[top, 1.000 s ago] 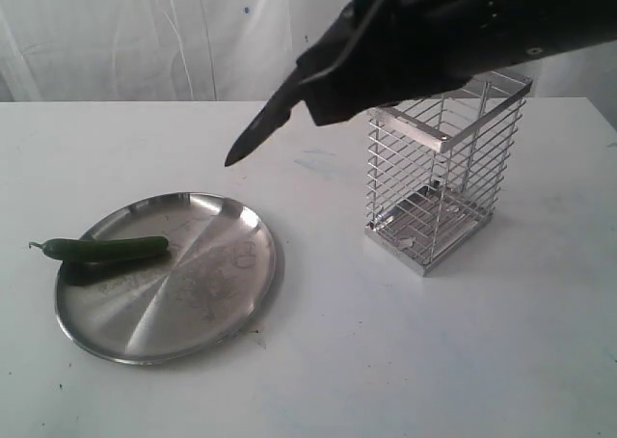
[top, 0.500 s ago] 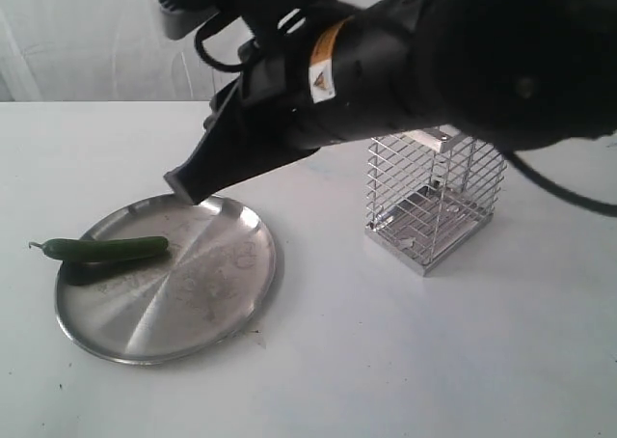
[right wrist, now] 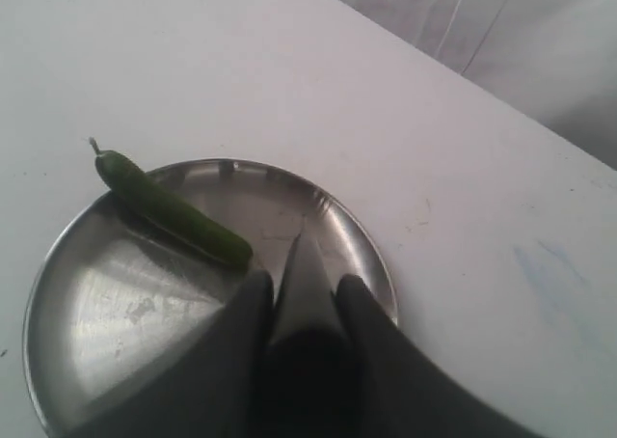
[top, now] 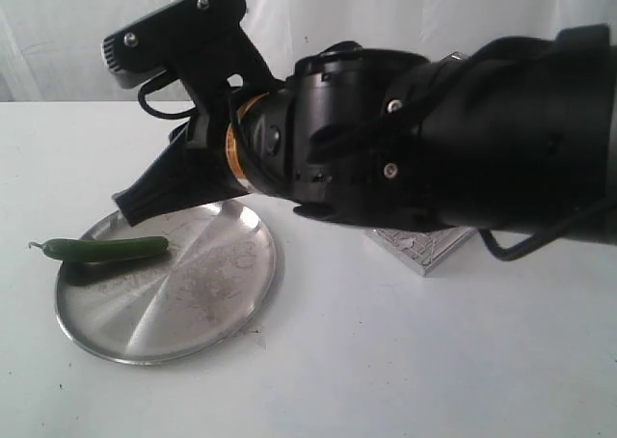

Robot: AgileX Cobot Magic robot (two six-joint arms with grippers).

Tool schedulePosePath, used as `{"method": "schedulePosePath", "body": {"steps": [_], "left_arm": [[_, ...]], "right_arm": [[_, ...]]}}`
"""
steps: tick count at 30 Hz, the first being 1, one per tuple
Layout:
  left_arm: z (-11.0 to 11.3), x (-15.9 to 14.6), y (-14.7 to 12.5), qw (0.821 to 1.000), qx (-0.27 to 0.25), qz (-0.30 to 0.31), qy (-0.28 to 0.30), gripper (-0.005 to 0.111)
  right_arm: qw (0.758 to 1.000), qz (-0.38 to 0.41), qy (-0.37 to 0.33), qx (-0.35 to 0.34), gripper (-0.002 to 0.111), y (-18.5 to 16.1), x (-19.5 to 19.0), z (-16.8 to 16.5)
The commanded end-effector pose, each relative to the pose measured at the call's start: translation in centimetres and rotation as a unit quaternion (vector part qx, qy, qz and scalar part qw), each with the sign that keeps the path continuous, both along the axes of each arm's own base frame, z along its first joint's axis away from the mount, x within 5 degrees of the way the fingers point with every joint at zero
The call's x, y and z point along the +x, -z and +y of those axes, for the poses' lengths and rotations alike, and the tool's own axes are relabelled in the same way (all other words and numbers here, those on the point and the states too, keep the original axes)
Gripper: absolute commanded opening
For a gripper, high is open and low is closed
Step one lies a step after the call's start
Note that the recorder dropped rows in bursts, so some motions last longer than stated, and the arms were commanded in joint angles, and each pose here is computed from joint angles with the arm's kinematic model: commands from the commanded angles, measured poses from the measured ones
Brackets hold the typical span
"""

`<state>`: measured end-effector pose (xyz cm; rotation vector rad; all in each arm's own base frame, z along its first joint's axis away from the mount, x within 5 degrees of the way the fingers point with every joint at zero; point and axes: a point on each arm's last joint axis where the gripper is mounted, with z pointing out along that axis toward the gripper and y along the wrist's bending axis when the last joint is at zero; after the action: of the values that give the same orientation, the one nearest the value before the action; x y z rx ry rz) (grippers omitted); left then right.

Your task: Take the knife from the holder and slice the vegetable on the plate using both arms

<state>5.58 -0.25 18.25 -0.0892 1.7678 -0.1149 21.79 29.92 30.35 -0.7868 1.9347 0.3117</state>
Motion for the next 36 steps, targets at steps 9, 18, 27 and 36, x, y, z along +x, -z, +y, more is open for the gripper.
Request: {"method": "schedulePosePath", "body": {"steps": [9, 18, 27, 36], "left_arm": [[0.0, 0.0, 0.2, 1.0, -0.004, 0.001, -0.001, 0.0], [0.0, 0.0, 0.2, 1.0, -0.004, 0.001, -0.001, 0.0], [0.0, 0.0, 0.2, 1.0, -0.004, 0.001, -0.001, 0.0], [0.0, 0.0, 0.2, 1.0, -0.004, 0.002, -0.001, 0.0]], "right_arm": [[1.0, 0.024, -0.012, -0.013, 0.0, 2.9, 0.1, 1.3], [0.998, 0.043, -0.021, -0.033, 0.0, 6.1, 0.0, 1.4], [0.998, 0.062, 0.01, -0.011, 0.0, 7.6, 0.0, 1.1], [0.99, 0.142, 0.011, 0.008, 0.0, 10.3, -1.4, 0.3]]}}
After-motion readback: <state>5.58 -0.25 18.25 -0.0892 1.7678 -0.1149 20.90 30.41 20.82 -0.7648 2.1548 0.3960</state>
